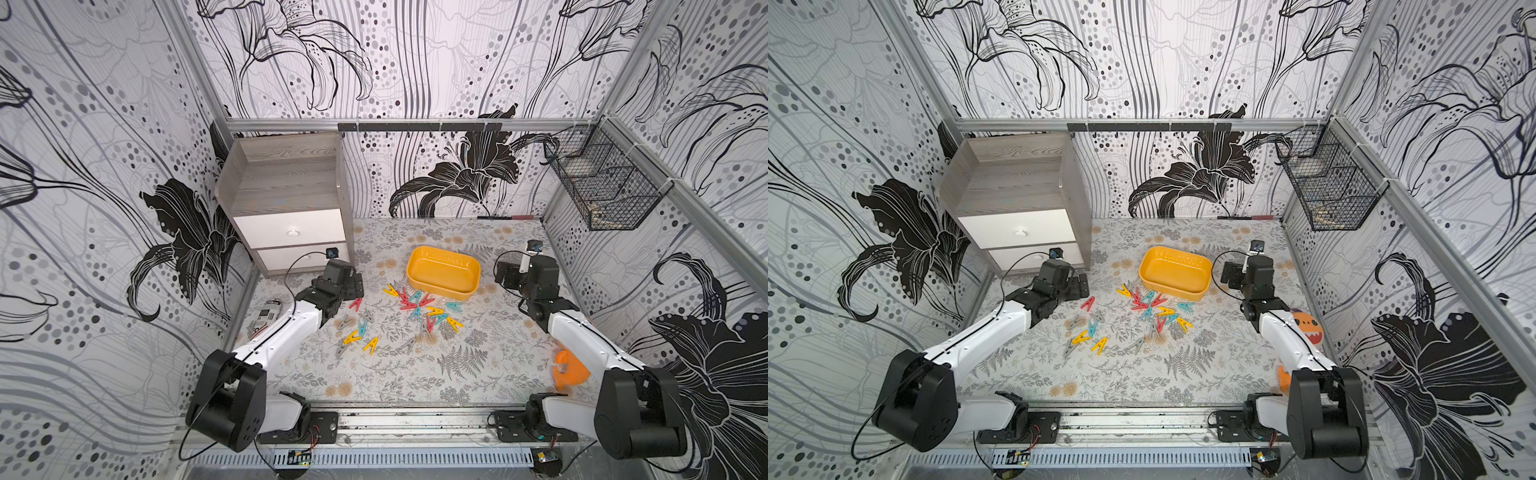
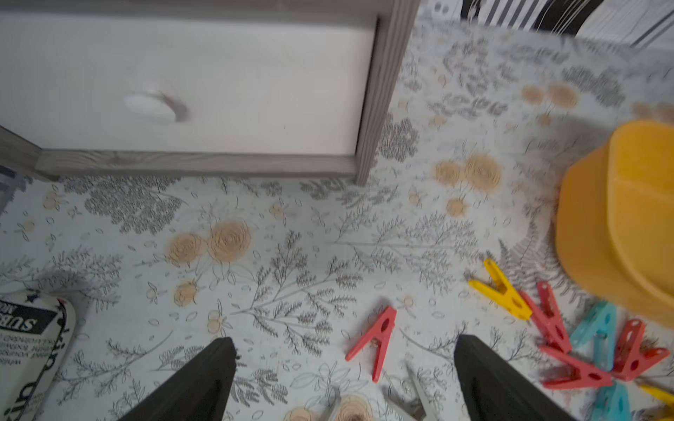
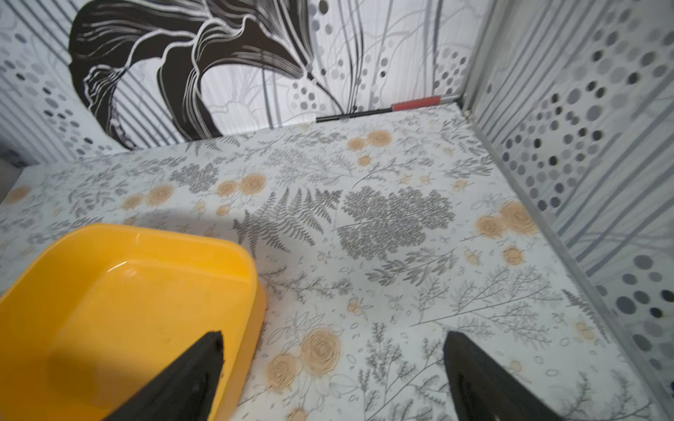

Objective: Put the clothespins into the storage box
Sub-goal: Pick up the clothespin from the center of the board, then place the clothespin in the storage box, then pick up the clothespin from the center of the board, then place the clothespin in the storage box.

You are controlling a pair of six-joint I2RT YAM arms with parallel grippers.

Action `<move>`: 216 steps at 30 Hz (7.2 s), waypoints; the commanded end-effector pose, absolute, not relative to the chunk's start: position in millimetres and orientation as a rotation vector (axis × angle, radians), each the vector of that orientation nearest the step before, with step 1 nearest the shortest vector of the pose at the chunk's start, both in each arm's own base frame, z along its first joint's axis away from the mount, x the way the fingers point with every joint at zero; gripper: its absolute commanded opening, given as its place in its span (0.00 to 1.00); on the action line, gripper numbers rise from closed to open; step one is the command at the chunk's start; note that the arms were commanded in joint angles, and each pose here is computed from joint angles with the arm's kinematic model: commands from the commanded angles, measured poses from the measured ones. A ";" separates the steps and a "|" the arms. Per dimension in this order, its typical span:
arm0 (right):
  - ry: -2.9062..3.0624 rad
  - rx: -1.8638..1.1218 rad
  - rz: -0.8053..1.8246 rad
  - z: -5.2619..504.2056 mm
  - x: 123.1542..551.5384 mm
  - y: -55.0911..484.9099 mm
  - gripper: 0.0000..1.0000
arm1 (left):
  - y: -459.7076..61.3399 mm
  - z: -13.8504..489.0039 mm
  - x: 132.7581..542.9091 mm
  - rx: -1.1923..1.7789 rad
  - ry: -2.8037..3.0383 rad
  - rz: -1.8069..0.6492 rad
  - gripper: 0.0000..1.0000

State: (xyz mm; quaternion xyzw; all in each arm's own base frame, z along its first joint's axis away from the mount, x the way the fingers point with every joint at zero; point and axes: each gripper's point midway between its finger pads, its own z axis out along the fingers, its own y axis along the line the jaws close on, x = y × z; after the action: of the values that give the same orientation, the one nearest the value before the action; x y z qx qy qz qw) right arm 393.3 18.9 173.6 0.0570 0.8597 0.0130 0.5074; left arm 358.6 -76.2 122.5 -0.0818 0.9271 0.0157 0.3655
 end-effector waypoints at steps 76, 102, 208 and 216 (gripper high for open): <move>2.308 0.091 0.090 142.7 366.8 65.4 0.83 | -277.4 144.4 416.8 0.214 2.464 -0.171 0.07; 2.340 0.104 0.097 135.8 364.3 66.1 0.83 | -286.8 56.8 479.6 0.213 2.626 0.037 0.12; 2.434 -0.076 0.325 118.7 317.9 117.9 0.69 | -145.9 144.3 386.2 -0.217 2.509 -0.189 0.11; 2.404 -0.036 0.248 129.6 337.0 111.4 0.69 | -268.4 169.1 431.3 -0.043 2.457 -0.375 0.11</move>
State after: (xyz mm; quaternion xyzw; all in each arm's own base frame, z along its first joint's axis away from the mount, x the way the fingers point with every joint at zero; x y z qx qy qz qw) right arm 326.3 113.7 117.0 -0.0285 0.9341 0.1086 0.3389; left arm 423.6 -239.0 185.1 -0.0285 0.9307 -0.1314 0.3402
